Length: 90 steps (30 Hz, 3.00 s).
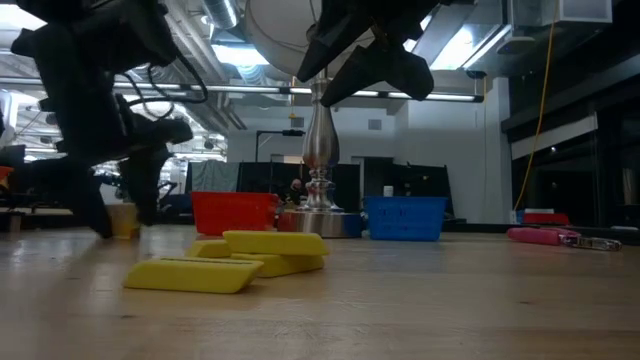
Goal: Pick & Place School Supplies
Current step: Put the yellow crayon box into the orange basket
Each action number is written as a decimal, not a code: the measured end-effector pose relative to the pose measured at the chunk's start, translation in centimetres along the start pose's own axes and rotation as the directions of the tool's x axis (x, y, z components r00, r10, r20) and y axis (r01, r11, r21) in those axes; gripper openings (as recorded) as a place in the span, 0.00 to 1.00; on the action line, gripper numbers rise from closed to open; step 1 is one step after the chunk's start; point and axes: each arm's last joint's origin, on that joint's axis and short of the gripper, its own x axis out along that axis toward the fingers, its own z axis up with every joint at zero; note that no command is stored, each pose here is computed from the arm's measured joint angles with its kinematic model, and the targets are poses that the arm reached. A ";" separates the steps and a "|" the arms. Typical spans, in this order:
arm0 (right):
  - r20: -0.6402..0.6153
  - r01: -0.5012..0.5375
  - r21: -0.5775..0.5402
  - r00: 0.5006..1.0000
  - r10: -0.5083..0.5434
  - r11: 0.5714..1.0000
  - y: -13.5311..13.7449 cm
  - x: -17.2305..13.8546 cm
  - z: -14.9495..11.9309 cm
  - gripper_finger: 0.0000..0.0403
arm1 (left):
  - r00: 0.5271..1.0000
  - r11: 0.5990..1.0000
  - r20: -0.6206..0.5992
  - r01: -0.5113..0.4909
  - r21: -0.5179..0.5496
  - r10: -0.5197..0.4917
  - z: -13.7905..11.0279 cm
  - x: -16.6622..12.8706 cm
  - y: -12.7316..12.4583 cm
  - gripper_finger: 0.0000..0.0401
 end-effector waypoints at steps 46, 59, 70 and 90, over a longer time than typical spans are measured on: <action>0.002 0.002 0.000 1.000 -0.002 1.000 0.0 0.0 0.0 0.45 | 0.998 0.935 0.048 -0.010 -0.355 0.029 -0.6 -0.3 0.5 0.60; 0.002 0.002 -0.001 1.000 -0.002 1.000 0.0 0.0 0.0 0.45 | 0.999 0.950 0.026 -0.037 -0.311 0.047 -0.7 -0.3 0.7 0.26; 0.005 -0.001 0.006 1.000 0.001 1.000 0.0 0.0 0.0 0.45 | 0.991 0.996 -0.118 0.049 -0.073 -0.057 -1.1 -1.0 -0.9 0.07; 0.027 0.016 0.018 0.999 -0.016 1.000 -0.1 0.0 0.2 0.45 | 0.796 0.827 -0.535 0.486 0.283 -0.284 -3.6 -9.7 -0.6 0.07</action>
